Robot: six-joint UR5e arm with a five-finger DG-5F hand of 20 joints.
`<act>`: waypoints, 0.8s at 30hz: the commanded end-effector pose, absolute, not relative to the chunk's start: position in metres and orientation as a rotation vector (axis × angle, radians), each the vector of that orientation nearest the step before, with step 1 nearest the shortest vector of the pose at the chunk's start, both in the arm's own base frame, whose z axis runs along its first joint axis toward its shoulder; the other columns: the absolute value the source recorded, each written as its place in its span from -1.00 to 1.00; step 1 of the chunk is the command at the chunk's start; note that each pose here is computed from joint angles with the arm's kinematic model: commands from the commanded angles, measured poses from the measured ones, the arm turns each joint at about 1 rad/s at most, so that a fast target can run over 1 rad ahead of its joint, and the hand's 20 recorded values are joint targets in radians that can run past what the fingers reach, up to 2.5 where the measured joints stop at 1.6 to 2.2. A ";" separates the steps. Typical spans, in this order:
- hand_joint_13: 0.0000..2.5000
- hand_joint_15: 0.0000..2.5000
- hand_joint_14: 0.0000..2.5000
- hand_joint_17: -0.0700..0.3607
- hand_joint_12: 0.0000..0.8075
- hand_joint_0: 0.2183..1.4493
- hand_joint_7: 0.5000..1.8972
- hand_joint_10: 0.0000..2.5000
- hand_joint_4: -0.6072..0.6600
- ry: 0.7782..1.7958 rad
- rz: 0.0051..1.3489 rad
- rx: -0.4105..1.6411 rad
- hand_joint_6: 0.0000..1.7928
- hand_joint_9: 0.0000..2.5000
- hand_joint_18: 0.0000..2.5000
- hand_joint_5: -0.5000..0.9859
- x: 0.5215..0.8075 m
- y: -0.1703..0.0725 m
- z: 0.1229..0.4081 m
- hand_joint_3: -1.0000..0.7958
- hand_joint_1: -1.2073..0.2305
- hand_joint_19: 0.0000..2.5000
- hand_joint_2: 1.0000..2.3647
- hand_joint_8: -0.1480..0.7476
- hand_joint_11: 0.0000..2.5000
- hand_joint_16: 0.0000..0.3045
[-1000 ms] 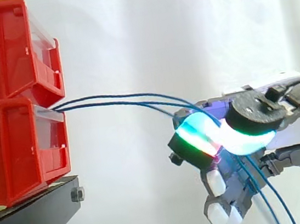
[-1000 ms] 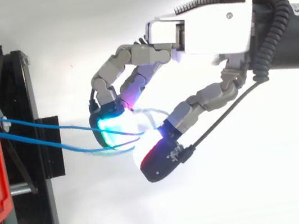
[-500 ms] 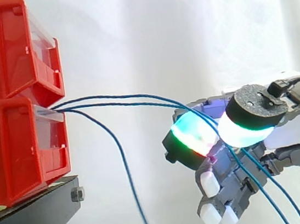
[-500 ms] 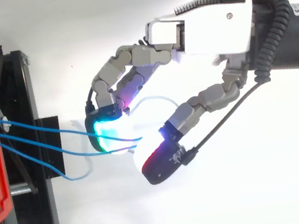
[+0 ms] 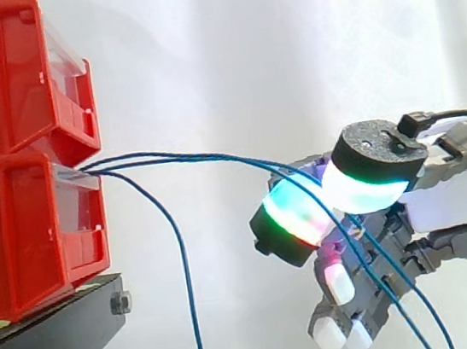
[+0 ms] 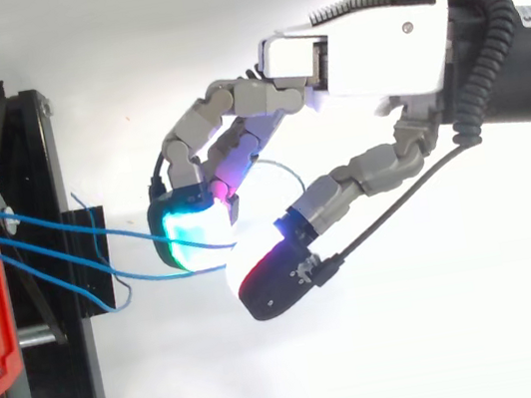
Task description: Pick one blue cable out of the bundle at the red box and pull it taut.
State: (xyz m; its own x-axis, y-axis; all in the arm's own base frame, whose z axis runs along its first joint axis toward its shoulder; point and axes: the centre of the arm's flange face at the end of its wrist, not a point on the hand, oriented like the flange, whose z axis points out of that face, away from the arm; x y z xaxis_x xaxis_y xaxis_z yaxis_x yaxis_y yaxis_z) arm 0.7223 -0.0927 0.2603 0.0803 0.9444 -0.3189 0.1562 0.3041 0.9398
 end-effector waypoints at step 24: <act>-0.36 -0.67 -0.99 -0.19 -0.07 -0.54 -0.36 -0.99 -0.16 1.374 0.818 1.108 -0.13 -0.13 -0.50 -0.46 0.722 -0.092 0.260 -0.44 -0.06 -0.67 -1.00 -0.26 -0.52 -0.70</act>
State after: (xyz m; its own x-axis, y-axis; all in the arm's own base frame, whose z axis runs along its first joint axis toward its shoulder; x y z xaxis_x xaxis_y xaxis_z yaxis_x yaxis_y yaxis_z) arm 0.7222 -0.0927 0.2602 0.0786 0.9406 -0.3304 0.1583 0.3155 0.9356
